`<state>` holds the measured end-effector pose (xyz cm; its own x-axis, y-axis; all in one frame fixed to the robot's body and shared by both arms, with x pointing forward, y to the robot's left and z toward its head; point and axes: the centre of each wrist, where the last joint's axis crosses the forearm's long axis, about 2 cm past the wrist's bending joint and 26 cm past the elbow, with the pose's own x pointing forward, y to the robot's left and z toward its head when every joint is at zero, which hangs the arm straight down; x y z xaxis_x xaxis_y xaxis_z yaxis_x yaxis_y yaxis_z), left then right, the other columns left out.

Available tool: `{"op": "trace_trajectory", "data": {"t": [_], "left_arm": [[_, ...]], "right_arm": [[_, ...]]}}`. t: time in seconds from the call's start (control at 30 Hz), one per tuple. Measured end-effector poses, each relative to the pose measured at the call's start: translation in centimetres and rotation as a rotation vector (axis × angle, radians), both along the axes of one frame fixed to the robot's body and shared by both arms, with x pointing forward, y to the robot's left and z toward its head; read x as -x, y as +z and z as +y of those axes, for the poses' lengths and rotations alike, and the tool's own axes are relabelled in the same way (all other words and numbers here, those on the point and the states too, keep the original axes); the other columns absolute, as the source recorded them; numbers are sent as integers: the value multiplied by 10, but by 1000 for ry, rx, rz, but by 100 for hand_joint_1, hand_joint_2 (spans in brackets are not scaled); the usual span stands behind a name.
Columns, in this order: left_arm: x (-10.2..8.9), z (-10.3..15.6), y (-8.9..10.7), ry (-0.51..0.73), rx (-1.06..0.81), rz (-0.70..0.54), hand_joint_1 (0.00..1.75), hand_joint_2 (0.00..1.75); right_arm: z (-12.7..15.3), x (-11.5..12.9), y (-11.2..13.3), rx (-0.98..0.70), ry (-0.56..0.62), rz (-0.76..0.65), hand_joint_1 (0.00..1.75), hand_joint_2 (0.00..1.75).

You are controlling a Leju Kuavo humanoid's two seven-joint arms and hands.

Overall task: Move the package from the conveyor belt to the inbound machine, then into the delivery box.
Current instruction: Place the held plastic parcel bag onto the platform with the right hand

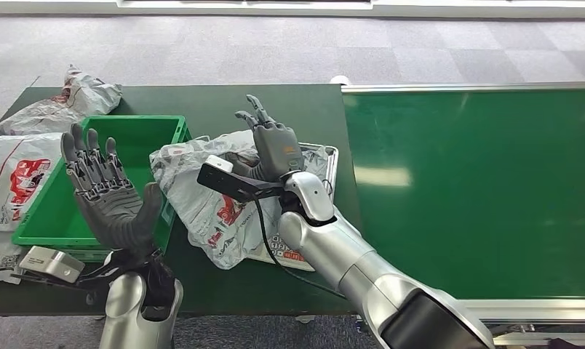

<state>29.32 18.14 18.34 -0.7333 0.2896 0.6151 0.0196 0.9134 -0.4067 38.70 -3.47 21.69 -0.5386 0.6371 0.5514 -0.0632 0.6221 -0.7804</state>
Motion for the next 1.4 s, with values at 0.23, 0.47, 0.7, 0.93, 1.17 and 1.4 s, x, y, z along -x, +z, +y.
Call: {"op": "trace_trajectory", "data": {"t": [0.23,0.47,0.7,0.93,1.17,1.4], "left_arm": [[1,4,2,15,-16,-13,0,175],[5,11,3,43,-32,-19,0,175],[5,14,2,24,-45,-31,0,175],[4,19,-1,100,-187,13,0,175],[-11,28,-17,297,-612,220,0,175],[-41,17,-41,350,-1198,445,0,175]], "right_arm": [[-2,-4,-6,-84,238,192,0,0],[-15,-13,-9,-195,401,355,0,0],[-34,-20,-11,-647,731,549,0,0],[-54,-22,1,-963,656,277,0,0],[-92,30,52,-855,13,-580,0,175],[-105,92,90,-823,-169,-994,0,175]]}}
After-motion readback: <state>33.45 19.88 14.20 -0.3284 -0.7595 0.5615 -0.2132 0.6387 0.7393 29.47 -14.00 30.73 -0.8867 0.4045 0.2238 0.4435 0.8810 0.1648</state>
